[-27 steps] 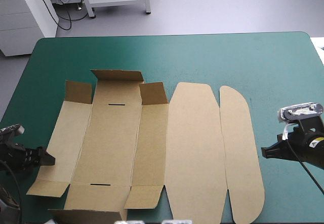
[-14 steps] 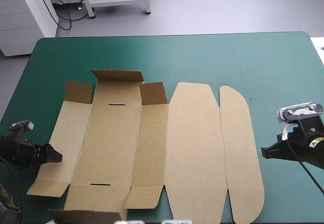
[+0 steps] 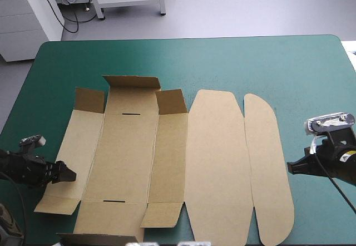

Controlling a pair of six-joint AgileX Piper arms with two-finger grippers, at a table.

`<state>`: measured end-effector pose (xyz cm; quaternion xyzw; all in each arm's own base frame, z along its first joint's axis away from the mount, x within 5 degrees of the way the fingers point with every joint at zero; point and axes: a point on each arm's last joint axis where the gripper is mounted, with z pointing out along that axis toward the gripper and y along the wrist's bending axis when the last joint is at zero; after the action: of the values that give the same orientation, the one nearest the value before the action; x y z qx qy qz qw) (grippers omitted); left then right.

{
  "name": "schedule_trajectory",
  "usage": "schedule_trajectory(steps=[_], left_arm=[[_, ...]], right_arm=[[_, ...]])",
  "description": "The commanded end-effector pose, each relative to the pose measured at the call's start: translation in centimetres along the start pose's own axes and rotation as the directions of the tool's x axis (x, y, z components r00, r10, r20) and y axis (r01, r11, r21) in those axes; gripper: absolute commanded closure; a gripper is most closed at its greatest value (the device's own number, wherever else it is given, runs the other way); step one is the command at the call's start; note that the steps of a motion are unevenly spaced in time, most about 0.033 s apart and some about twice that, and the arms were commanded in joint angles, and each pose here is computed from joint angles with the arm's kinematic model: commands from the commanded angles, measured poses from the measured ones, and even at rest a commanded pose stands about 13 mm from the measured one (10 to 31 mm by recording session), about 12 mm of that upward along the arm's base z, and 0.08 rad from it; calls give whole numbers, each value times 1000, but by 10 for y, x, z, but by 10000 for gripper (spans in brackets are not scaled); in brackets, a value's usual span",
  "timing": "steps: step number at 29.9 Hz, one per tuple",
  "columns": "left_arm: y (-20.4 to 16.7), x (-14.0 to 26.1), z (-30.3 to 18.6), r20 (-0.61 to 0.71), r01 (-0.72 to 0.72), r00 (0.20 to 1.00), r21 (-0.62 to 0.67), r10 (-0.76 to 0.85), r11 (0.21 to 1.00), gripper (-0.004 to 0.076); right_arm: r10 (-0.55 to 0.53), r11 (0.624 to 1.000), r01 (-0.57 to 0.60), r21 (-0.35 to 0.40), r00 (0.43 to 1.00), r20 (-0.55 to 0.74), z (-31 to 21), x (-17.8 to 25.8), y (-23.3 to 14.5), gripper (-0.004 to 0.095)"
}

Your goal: Fold the box

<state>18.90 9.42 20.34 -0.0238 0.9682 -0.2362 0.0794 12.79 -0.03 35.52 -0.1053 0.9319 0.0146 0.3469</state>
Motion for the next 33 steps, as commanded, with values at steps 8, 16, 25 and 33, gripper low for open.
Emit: schedule_trajectory(steps=[8,16,25,33], left_arm=[[-39,-10,6,12,-29,1000,211,27,977,237],[-45,-17,4,86,-6,996,282,-19,960,273],[-52,-21,6,103,-13,994,314,-20,949,273],[-71,-20,18,21,-104,995,303,102,947,306]], right_arm=[[-7,1000,5,24,997,79,-8,-9,-1,927],[-7,1000,5,24,997,79,-8,-9,-1,928],[-5,1000,3,20,997,80,-8,-9,-1,927],[-7,1000,6,20,997,80,-8,-9,-1,927]])
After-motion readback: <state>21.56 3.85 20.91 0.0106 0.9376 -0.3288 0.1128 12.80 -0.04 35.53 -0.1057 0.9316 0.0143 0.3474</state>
